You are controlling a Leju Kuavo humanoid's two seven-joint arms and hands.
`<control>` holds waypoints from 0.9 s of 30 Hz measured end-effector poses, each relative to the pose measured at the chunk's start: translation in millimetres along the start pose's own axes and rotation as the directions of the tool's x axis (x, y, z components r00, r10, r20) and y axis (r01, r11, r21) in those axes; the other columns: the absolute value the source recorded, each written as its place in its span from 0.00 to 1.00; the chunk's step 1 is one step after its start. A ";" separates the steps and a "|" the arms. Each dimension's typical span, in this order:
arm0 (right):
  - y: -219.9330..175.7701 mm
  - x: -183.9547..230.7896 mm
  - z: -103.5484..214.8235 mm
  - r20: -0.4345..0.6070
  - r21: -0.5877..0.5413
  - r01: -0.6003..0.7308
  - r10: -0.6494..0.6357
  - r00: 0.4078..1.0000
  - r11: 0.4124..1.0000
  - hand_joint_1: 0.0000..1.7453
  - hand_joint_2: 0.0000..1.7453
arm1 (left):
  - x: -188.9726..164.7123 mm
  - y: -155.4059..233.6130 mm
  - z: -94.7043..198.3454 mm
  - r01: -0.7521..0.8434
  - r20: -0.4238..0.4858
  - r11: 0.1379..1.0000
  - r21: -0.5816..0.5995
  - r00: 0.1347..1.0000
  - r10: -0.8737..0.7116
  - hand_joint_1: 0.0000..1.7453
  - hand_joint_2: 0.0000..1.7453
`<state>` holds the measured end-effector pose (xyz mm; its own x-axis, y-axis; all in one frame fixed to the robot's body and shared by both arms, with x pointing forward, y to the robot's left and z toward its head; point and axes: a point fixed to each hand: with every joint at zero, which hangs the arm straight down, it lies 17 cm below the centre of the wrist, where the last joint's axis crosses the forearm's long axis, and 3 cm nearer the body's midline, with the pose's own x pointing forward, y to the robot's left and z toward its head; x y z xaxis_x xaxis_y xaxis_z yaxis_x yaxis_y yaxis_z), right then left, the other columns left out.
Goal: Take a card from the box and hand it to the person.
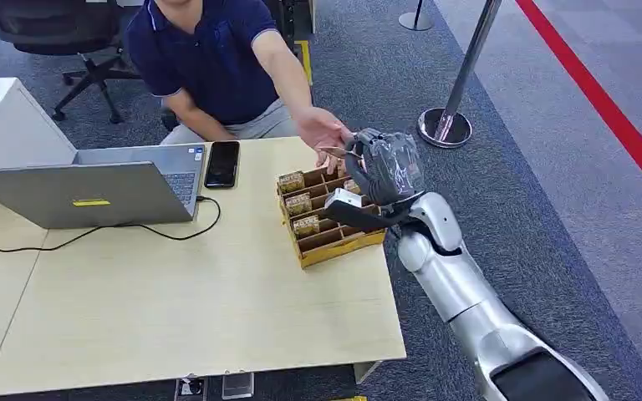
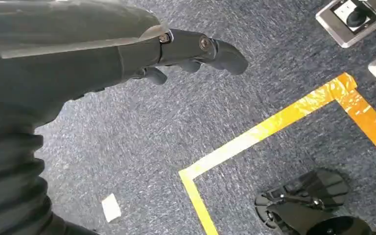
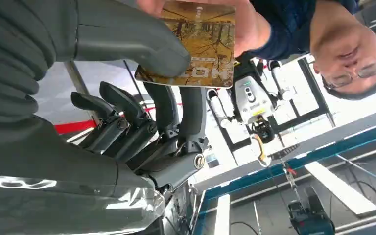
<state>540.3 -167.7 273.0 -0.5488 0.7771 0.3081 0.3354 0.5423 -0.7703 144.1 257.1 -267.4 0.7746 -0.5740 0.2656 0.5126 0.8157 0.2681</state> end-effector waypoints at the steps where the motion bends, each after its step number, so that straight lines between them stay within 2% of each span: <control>1: 1.8 1.8 -2.6 -0.001 -0.002 0.000 0.000 1.000 1.000 1.00 1.00 | 0.3 -0.1 0.0 0.001 0.000 1.000 0.000 1.000 -0.001 0.00 1.00; 14: 16.6 -2.7 -9.5 -0.036 -0.013 -0.003 0.002 0.999 1.000 1.00 1.00 | 6.9 -2.9 0.1 0.037 0.019 0.999 -0.022 0.999 -0.037 0.00 1.00; 15: 17.6 -3.1 -9.0 -0.037 -0.011 -0.001 0.001 0.999 1.000 0.81 1.00 | 6.8 -3.1 0.2 0.045 0.018 0.999 -0.022 0.999 -0.045 0.00 1.00; 16: 17.9 -4.0 -8.6 -0.039 -0.012 -0.002 0.002 0.999 1.000 0.00 1.00 | 6.7 -3.2 0.2 0.053 0.018 0.998 -0.022 0.998 -0.052 0.00 1.00; 17: 17.9 -5.3 -8.1 -0.042 -0.013 -0.003 0.003 0.999 1.000 0.00 1.00 | 7.0 -3.3 0.2 0.060 0.020 0.998 -0.023 0.998 -0.060 0.00 1.00; 18: 18.1 -6.3 -7.6 -0.045 -0.013 -0.003 0.003 0.999 1.000 0.00 1.00 | 7.3 -3.4 0.2 0.062 0.021 0.998 -0.023 0.998 -0.062 0.00 0.00; 27: 12.7 -16.1 -6.9 -0.076 -0.029 -0.005 0.002 0.997 1.000 0.00 1.00 | 14.6 -0.3 -0.5 0.055 0.041 0.998 -0.010 0.998 -0.055 0.00 0.00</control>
<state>558.7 -171.1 262.1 -0.4881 0.8004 0.3479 0.3602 0.5479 -0.7550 155.4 248.5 -264.1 0.7295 -0.6202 0.2885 0.5583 0.7835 0.2727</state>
